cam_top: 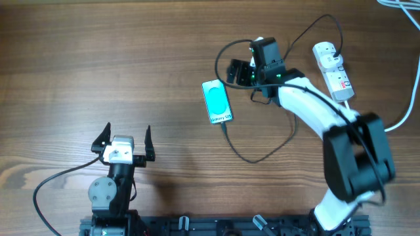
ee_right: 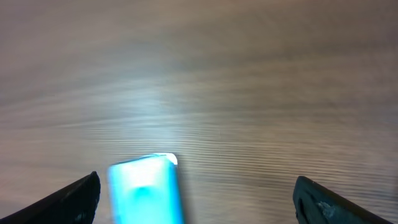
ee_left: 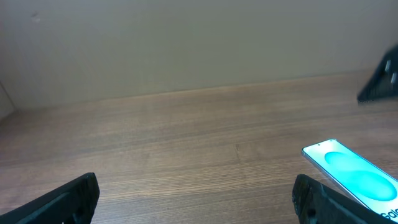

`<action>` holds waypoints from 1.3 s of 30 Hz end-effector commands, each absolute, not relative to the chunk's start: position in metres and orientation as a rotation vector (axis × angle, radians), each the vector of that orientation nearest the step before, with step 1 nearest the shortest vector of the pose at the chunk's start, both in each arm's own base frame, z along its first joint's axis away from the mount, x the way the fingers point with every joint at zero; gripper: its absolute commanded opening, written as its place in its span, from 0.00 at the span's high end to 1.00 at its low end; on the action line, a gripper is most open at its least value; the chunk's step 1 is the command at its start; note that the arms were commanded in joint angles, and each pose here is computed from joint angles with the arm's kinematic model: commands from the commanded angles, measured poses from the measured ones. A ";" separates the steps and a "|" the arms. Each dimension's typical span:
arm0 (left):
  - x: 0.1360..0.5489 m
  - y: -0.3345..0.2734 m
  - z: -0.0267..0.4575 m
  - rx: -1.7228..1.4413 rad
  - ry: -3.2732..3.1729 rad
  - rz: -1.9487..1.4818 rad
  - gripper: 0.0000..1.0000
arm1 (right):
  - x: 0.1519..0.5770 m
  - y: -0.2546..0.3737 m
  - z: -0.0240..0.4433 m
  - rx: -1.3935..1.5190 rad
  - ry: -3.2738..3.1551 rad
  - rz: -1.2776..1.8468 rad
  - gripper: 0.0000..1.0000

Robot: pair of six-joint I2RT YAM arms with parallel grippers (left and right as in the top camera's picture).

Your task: Plug charger to phone and switch on socket

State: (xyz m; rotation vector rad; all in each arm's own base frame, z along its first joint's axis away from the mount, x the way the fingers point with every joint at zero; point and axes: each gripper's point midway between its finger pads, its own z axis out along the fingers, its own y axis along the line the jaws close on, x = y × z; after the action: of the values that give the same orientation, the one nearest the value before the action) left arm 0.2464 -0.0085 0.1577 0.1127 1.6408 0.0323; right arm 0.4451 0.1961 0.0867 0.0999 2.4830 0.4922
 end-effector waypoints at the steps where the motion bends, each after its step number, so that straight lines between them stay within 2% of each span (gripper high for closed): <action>1: 0.246 -0.006 0.157 0.118 1.641 0.058 0.00 | 0.446 0.161 0.157 0.145 2.313 0.270 0.00; 2: 0.246 -0.006 0.157 0.118 1.641 0.058 0.00 | 0.441 0.134 0.165 0.203 2.292 0.137 0.00; 4: 0.246 -0.006 0.157 0.118 1.641 0.058 0.00 | 0.431 0.105 0.166 0.130 2.284 -0.021 0.00; 6: 0.246 -0.006 0.157 0.118 1.641 0.058 0.00 | 0.422 0.084 0.152 0.082 2.312 -0.066 0.00; 10: 0.246 -0.006 0.157 0.118 1.641 0.058 0.00 | 0.389 0.030 0.106 0.202 2.382 -0.021 0.00; 15: 0.246 -0.006 0.157 0.118 1.641 0.058 0.00 | 0.340 0.000 0.060 0.213 2.351 0.096 0.00; 18: 0.246 -0.006 0.157 0.118 1.641 0.058 0.00 | 0.319 -0.003 0.046 0.212 2.285 0.097 0.00; 24: 0.246 -0.006 0.157 0.118 1.641 0.058 0.00 | 0.284 0.012 0.031 0.032 2.210 0.130 0.00; 33: 0.246 -0.006 0.157 0.118 1.641 0.058 0.00 | 0.264 0.008 0.027 0.096 2.159 0.146 0.00; 39: 0.246 -0.006 0.157 0.118 1.641 0.058 0.00 | 0.254 0.003 0.047 0.105 2.111 0.113 0.00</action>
State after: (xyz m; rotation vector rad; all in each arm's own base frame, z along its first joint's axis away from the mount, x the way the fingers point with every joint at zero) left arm 0.2464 -0.0072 0.1577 0.1097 1.6411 0.0412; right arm 0.2532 0.0061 0.0367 0.0826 2.1515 0.1196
